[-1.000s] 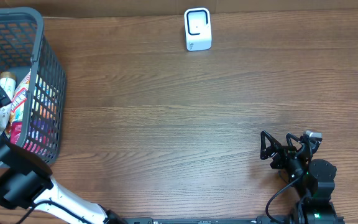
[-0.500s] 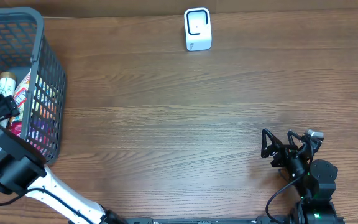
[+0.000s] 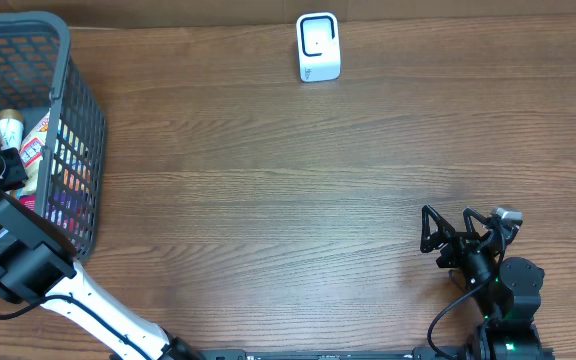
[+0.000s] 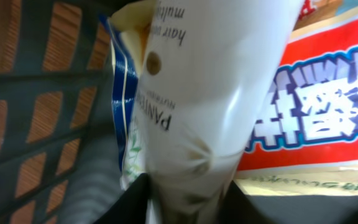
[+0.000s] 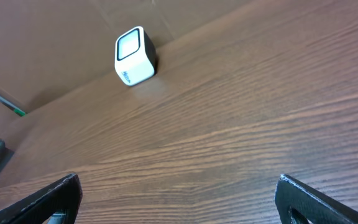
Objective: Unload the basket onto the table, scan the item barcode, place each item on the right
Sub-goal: 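Reach the left gripper into the grey basket toward the items, then lower the left gripper onto the white bamboo-print tube in the basket, then close the left gripper on the white tube and lift it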
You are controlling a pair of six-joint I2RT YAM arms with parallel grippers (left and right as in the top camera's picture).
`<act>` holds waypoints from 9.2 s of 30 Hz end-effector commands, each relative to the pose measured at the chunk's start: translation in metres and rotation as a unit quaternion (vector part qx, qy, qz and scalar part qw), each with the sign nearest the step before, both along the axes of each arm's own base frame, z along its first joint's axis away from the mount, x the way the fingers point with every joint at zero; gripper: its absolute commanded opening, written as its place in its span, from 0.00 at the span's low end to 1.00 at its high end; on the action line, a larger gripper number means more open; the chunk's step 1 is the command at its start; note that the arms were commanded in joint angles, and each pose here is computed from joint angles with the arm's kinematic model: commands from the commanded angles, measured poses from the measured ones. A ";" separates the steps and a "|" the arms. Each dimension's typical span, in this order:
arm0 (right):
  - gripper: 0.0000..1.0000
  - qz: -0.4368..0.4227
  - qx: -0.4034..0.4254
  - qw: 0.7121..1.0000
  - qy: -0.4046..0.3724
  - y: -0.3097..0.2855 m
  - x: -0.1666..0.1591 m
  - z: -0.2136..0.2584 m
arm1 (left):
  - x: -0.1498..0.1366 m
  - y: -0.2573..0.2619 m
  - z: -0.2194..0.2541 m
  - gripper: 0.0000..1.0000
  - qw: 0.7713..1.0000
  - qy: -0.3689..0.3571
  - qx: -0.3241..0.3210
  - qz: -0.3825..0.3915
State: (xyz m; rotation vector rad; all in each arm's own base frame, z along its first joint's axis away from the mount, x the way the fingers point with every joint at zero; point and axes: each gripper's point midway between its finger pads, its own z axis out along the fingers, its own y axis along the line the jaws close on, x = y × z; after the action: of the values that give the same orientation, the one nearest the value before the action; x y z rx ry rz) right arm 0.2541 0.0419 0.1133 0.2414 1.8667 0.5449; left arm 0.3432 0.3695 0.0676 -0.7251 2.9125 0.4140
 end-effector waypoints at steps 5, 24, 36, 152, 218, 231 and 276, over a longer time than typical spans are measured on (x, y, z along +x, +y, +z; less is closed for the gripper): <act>1.00 -0.006 0.001 1.000 0.016 -0.002 -0.002 -0.010 | -0.012 0.019 0.000 0.04 0.998 0.035 0.045 0.019; 1.00 -0.006 0.001 0.999 0.032 -0.002 -0.004 -0.017 | 0.049 -0.025 0.076 0.04 0.996 -0.084 0.014 -0.001; 1.00 -0.006 0.001 0.999 0.033 -0.002 -0.005 -0.017 | 0.084 -0.095 0.258 0.04 0.960 -0.250 0.109 -0.064; 1.00 0.003 0.005 0.997 0.081 0.001 -0.008 -0.039 | 0.031 -0.147 -0.017 0.70 0.946 0.021 -0.306 -0.100; 1.00 0.003 0.005 0.997 0.081 0.001 -0.008 -0.039 | 0.061 -0.123 0.015 0.70 0.970 -0.025 -0.230 -0.076; 1.00 0.003 0.005 0.997 0.079 0.001 -0.007 -0.038 | 0.063 -0.123 0.015 0.68 0.970 -0.028 -0.228 -0.077; 1.00 0.003 0.005 0.997 0.081 0.001 -0.008 -0.039 | 0.084 -0.113 0.149 0.04 0.972 -0.184 -0.147 -0.005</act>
State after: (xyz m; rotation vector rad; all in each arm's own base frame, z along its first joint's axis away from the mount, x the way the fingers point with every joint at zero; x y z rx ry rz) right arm 0.2472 0.0434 0.0776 0.2873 2.0192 0.5492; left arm 0.4165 0.2699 0.1584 -0.6834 2.8276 -0.1040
